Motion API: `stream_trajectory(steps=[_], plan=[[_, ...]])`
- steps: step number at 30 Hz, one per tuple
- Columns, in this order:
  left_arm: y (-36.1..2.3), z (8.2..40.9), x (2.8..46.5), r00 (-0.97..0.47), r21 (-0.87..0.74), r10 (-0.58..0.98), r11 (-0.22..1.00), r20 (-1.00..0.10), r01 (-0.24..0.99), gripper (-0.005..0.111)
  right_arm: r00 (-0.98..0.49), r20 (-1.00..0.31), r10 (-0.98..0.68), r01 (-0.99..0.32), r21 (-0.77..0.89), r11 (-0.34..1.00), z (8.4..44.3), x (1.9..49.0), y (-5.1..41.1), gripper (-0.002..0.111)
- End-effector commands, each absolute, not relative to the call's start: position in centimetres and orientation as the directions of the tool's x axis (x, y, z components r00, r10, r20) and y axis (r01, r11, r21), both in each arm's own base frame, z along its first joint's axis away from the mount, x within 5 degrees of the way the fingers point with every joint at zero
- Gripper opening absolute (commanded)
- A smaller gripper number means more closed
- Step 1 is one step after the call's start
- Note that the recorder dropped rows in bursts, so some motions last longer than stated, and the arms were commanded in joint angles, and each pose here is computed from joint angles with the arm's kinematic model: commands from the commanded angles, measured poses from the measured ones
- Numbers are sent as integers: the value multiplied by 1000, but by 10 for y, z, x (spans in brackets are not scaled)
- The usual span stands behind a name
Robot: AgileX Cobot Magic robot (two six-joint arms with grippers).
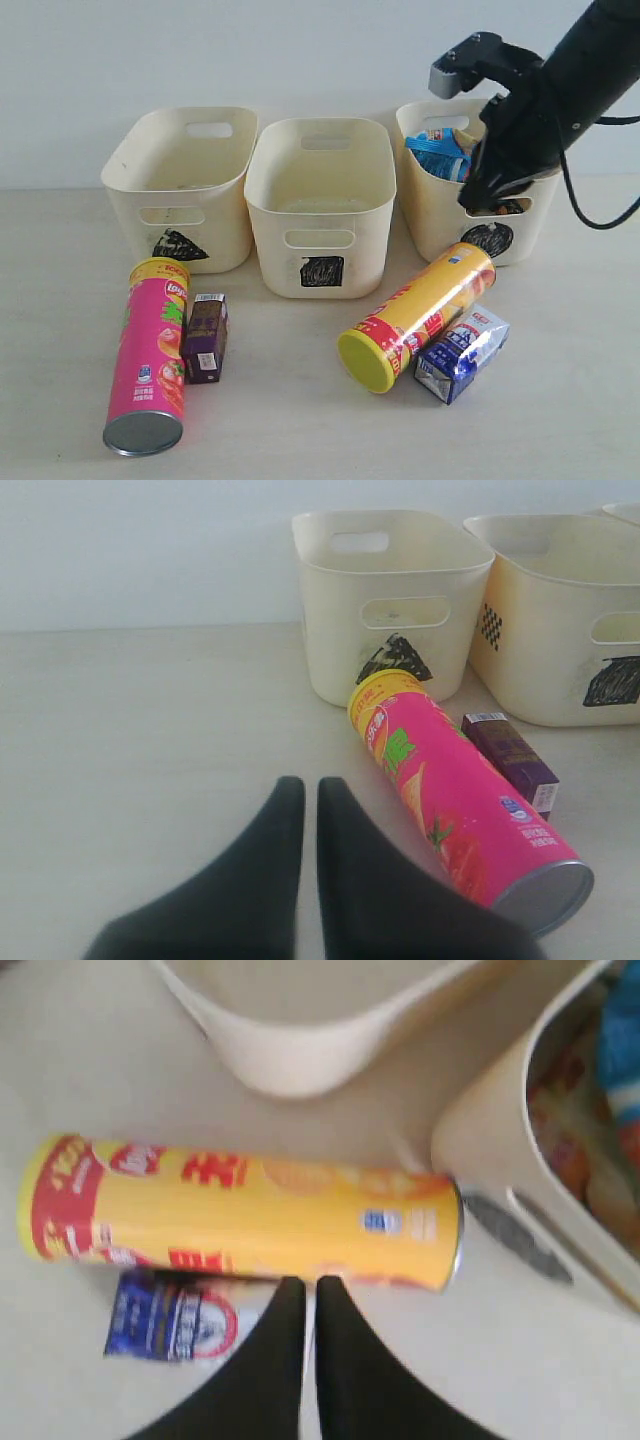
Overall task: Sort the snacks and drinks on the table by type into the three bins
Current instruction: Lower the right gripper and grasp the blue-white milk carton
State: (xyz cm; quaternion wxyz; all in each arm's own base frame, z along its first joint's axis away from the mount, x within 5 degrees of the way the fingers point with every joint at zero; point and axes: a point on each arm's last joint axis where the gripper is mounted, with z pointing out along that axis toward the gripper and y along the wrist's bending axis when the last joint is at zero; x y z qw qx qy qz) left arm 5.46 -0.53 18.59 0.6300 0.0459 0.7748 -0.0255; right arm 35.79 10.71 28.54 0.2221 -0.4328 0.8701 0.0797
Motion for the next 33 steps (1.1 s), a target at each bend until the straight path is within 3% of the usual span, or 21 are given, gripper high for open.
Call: stream_trajectory(steps=[1, 10, 12, 16, 21, 28, 33], plan=[[-6, 187, 54, -194, 7, 28, 994, -981, 107, 4, -654, -327, -682, -702, -74, 708, 292, 347, 91, 1], [-6, 187, 54, -194, 7, 28, 994, -981, 107, 4, -728, -366, -579, -598, -73, 798, 287, 329, 84, 1], [-6, 187, 54, -194, 7, 28, 994, -981, 107, 4, -730, -367, -576, -601, -56, 797, 282, 322, 84, 6], [-6, 187, 54, -194, 7, 28, 994, -981, 107, 4, -730, -310, -609, -650, 43, 758, 265, 308, 89, 34], [-6, 187, 54, -194, 7, 28, 994, -981, 107, 4, -739, -300, -603, -658, 130, 742, 240, 296, 93, 102], [-6, 187, 54, -194, 7, 28, 994, -981, 107, 4, -681, -330, -653, -710, 81, 700, 228, 292, 104, 105], [-6, 187, 54, -194, 7, 28, 994, -981, 107, 4, -595, -328, -734, -764, -54, 643, 223, 292, 124, 105]])
